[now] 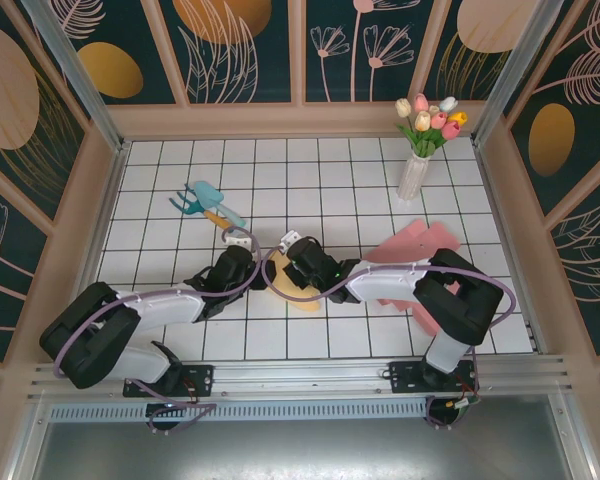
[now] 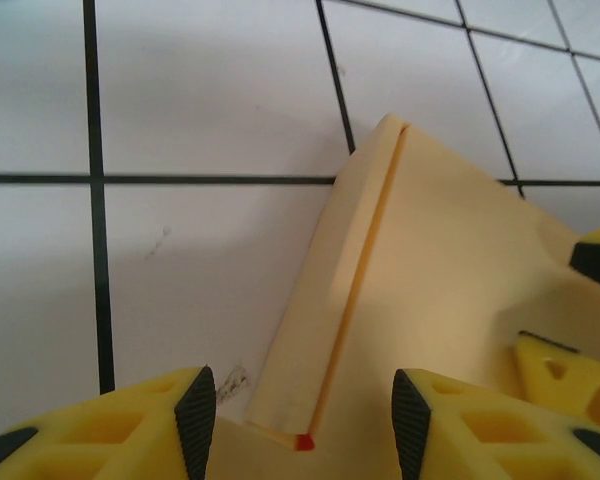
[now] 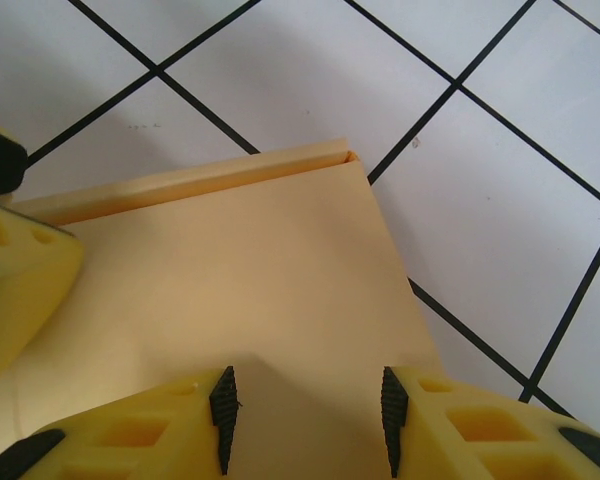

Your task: Fold the paper box

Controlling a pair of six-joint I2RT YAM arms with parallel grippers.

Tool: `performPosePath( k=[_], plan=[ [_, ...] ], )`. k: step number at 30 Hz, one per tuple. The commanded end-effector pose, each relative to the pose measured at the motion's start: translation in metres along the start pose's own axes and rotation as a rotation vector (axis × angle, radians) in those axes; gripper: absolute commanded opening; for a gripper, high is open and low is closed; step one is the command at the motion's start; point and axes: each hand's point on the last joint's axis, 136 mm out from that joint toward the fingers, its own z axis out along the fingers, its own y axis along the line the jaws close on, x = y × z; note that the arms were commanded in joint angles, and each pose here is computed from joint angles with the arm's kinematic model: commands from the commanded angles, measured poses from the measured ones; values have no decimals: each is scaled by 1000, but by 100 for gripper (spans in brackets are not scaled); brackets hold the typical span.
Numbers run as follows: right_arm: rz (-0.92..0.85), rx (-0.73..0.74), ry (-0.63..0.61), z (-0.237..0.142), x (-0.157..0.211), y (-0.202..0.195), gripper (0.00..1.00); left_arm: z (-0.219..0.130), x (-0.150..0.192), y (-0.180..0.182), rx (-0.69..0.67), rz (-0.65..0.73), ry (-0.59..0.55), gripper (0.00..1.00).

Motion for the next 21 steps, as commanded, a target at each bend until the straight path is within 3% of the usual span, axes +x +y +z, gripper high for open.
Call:
performPosePath(
  k=[1, 11, 21],
  plan=[
    [-17, -12, 86, -2, 29, -2, 46, -1, -7, -15, 64, -39, -20, 53],
    [-1, 1, 84, -1, 28, -6, 46, -23, 10, -7, 104, -74, -11, 57],
    [6, 1, 83, -3, 28, -6, 46, -21, 19, -14, 153, -81, 28, 54]
  ],
)
